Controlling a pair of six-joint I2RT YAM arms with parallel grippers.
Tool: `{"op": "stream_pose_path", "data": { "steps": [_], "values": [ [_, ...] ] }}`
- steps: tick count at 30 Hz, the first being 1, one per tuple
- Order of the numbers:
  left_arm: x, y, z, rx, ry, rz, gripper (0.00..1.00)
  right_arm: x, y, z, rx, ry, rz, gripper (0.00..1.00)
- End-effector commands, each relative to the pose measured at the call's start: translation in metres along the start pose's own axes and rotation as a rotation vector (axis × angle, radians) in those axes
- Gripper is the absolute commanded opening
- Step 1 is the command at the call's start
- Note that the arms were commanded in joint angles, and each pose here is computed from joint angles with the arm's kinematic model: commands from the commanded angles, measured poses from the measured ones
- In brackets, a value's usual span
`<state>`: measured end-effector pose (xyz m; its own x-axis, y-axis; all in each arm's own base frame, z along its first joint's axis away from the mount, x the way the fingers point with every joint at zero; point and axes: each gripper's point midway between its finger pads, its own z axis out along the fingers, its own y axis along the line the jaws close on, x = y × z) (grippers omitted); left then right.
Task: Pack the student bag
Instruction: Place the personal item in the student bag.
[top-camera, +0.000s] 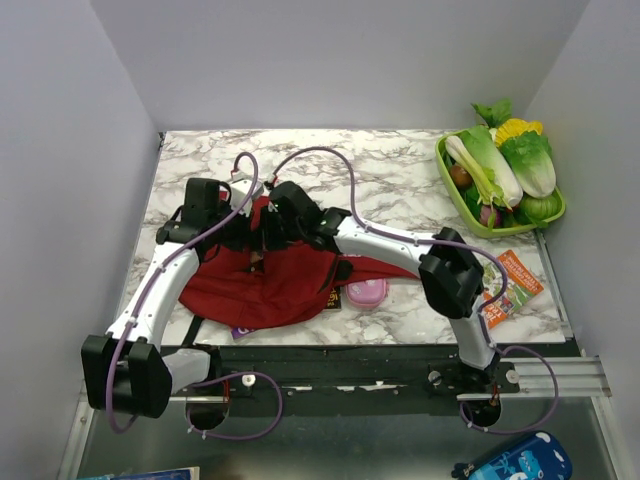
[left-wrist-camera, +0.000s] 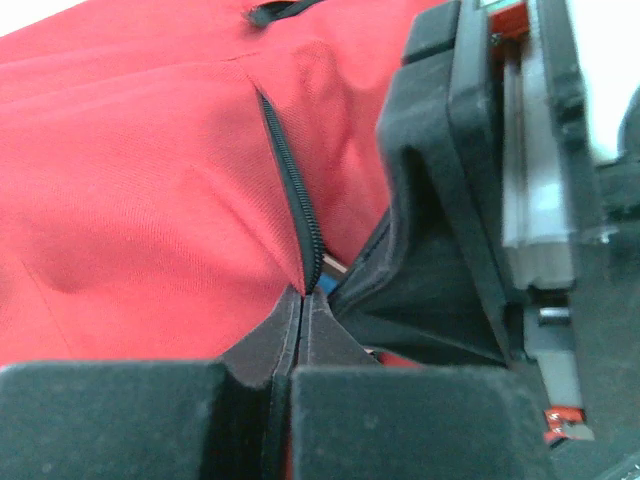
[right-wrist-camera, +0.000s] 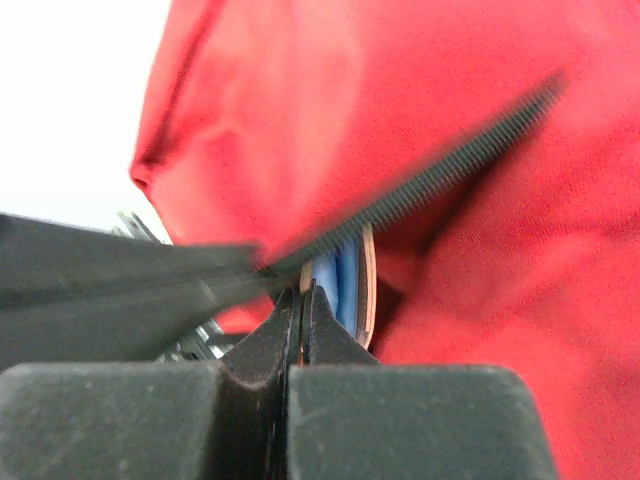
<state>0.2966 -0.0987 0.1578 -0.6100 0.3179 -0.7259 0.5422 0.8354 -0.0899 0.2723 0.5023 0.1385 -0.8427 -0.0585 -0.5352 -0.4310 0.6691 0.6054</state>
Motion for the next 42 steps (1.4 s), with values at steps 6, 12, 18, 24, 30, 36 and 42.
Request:
{"op": "stream_pose_path", "data": {
  "steps": [6, 12, 18, 24, 30, 36, 42],
  "values": [
    [-0.024, -0.026, -0.020, 0.113, -0.101, 0.041, 0.00, -0.014, 0.061, 0.040, -0.216, -0.059, -0.066, 0.04],
    [-0.019, -0.025, -0.021, 0.104, -0.094, 0.060, 0.00, -0.008, 0.019, 0.022, -0.115, -0.080, -0.068, 0.76],
    [-0.013, -0.026, -0.022, 0.117, -0.069, 0.076, 0.01, -0.033, -0.007, -0.024, -0.114, -0.179, -0.009, 0.77],
    [0.001, -0.025, -0.027, 0.125, 0.012, 0.144, 0.05, -0.047, -0.007, -0.049, -0.190, -0.182, -0.020, 0.57],
    [0.019, -0.036, -0.048, 0.207, 0.084, 0.313, 0.08, -0.049, -0.016, -0.075, -0.130, -0.224, -0.089, 0.67],
    [0.045, -0.062, -0.073, 0.389, 0.171, 0.438, 0.18, -0.032, -0.044, -0.098, -0.075, -0.299, -0.165, 0.87],
    [0.022, -0.024, -0.055, 0.137, 0.085, 0.425, 0.28, -0.019, -0.045, -0.102, -0.104, -0.284, -0.193, 0.89]
  ]
}}
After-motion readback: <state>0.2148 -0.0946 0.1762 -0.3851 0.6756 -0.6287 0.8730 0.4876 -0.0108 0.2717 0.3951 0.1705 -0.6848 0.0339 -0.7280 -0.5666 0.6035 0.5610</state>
